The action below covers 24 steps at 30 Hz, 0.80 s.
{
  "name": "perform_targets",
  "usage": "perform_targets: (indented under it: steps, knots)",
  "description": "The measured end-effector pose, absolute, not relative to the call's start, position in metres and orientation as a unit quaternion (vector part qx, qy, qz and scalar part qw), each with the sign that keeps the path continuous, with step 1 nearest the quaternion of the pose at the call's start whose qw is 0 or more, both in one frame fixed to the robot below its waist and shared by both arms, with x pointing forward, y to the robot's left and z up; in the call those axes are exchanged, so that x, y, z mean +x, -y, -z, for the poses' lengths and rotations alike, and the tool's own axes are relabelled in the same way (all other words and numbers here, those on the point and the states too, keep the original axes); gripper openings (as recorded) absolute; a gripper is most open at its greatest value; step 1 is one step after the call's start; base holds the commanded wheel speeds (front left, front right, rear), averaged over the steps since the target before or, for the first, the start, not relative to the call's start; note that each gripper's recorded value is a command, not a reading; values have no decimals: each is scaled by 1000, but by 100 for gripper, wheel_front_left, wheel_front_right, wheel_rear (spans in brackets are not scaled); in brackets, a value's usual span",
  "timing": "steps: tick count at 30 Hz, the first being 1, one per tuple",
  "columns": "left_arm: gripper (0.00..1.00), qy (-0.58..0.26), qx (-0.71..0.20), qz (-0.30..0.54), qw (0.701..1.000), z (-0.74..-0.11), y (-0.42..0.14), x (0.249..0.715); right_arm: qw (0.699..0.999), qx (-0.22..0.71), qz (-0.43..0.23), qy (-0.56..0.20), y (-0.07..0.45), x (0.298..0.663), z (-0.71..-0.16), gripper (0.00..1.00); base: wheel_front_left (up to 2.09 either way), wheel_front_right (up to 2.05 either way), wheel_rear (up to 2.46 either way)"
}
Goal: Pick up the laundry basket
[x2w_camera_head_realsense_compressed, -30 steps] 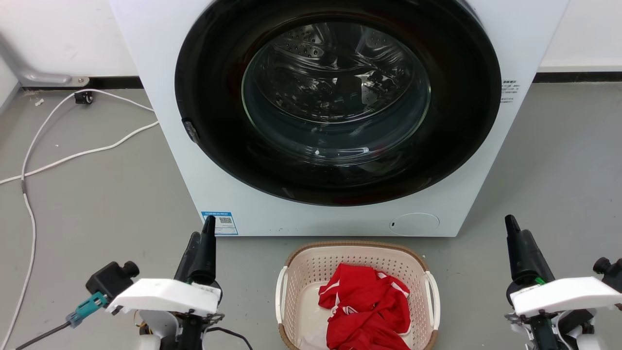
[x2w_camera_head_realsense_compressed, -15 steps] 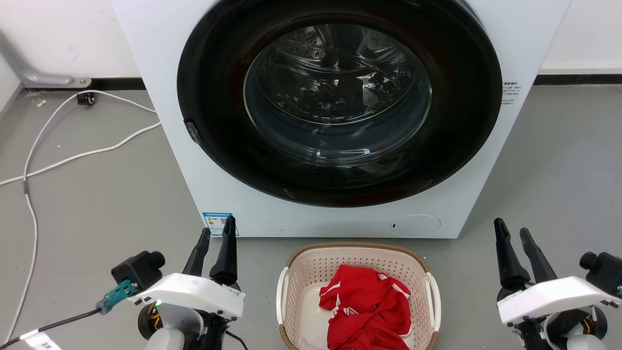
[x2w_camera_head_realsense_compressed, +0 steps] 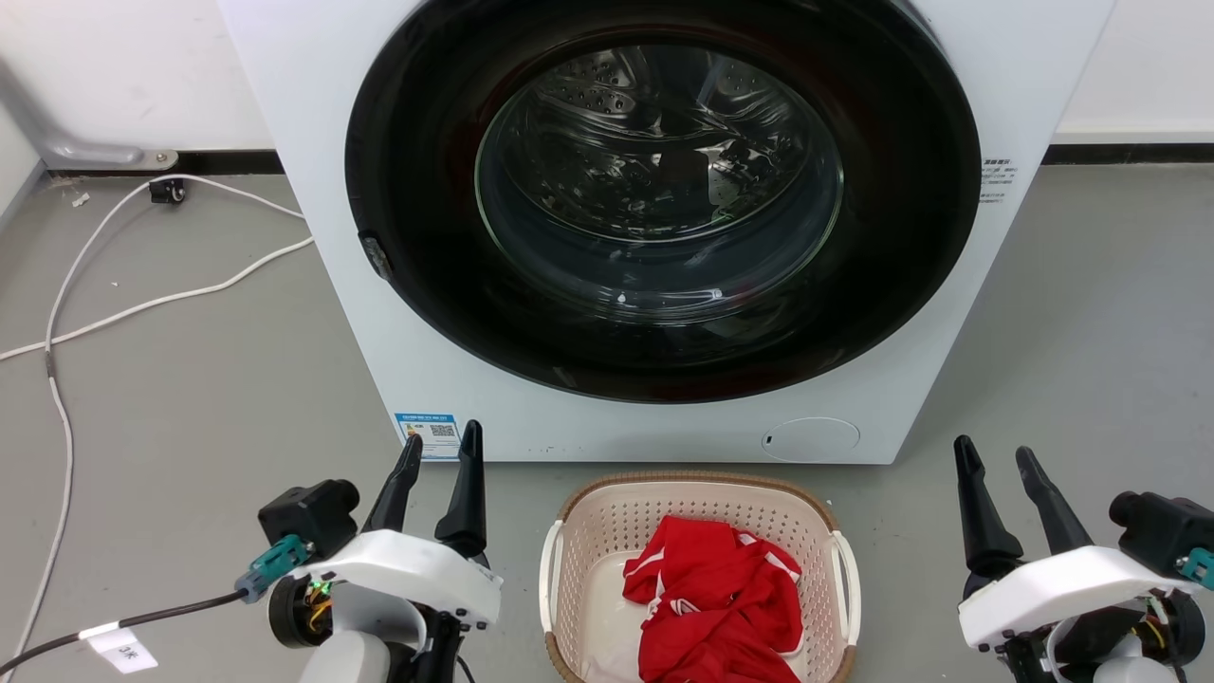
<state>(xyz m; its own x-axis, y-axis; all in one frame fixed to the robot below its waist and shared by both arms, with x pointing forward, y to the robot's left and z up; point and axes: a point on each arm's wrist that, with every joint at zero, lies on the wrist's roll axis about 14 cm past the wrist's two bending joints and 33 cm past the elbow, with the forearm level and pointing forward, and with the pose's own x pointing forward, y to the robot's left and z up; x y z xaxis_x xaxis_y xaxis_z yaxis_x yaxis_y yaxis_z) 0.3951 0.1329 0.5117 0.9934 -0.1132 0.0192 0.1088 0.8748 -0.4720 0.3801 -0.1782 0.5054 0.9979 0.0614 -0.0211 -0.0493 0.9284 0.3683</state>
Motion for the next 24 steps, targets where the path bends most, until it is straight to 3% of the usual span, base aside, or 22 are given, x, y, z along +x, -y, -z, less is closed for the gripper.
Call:
perform_targets:
  steps: [24]
  knots:
    - [100,9,-120,75,990,-509,-122,394,996,71,-44,-13,172,380,-510,100,0,0,0]
